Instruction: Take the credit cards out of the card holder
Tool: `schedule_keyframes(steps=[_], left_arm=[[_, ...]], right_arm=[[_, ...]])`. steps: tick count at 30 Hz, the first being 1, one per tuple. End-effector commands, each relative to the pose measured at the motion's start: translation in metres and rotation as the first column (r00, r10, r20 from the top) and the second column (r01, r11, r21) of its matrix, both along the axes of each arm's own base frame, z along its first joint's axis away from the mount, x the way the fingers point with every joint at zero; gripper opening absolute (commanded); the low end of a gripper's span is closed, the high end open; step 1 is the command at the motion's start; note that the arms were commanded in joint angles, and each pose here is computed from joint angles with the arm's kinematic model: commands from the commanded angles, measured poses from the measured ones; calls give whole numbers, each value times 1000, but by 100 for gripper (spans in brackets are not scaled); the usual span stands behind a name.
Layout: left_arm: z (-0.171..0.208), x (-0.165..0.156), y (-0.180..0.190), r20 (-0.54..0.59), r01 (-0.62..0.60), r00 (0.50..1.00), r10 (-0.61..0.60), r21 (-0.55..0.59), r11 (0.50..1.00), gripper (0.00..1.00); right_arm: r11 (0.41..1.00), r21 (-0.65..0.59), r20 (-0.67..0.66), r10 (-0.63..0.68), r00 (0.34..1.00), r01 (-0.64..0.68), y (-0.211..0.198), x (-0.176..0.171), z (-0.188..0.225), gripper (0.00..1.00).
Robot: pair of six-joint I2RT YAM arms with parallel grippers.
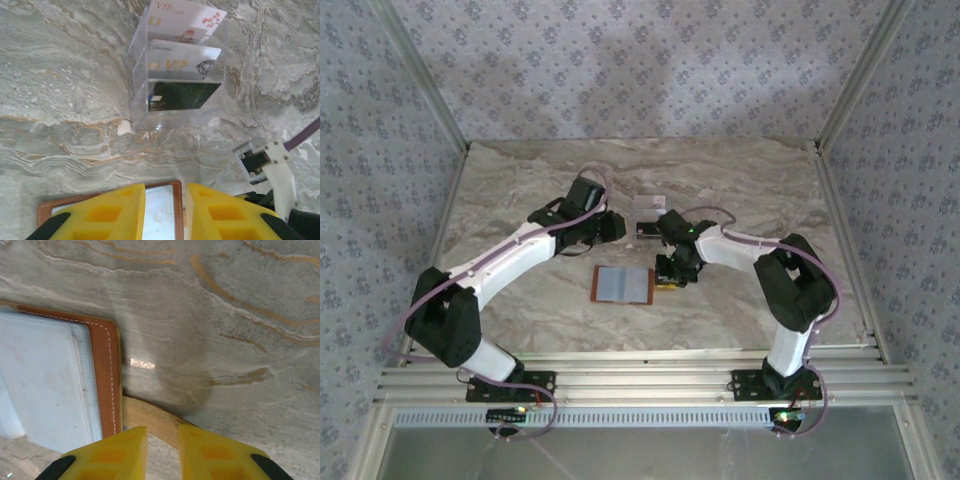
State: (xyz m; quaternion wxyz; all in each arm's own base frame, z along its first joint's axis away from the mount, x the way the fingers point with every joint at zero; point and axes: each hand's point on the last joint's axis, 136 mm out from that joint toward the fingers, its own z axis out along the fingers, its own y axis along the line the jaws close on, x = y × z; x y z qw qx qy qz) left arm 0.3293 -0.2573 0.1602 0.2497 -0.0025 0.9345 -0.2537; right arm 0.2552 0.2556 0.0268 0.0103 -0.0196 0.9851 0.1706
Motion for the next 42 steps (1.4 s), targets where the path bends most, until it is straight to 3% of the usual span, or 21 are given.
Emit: schedule_keyframes(steps=[1, 12, 18, 25, 42], left_arm=[[-12, -10, -16, -64, 25, 998, -25, -1, 1000, 26], [-65, -55, -52, -295, 98, 948, -119, -83, 992, 21], [-92, -75, -56, -388, 105, 915, -112, -41, 994, 19], [-111, -93, -64, -434, 118, 894, -112, -12, 993, 19], [-142, -98, -52, -466, 139, 880, -91, 71, 988, 19]], right_arm=[[1000, -14, -26, 12, 1000, -12, -4, -6, -12, 22], [1000, -15, -39, -2, 999, 1, -8, -10, -18, 18], [1000, -14, -37, -6, 999, 6, -8, -9, -18, 18], [1000, -13, -36, -6, 999, 5, -7, -8, -17, 18], [1000, -19, -35, -8, 999, 7, -10, -11, -14, 18]])
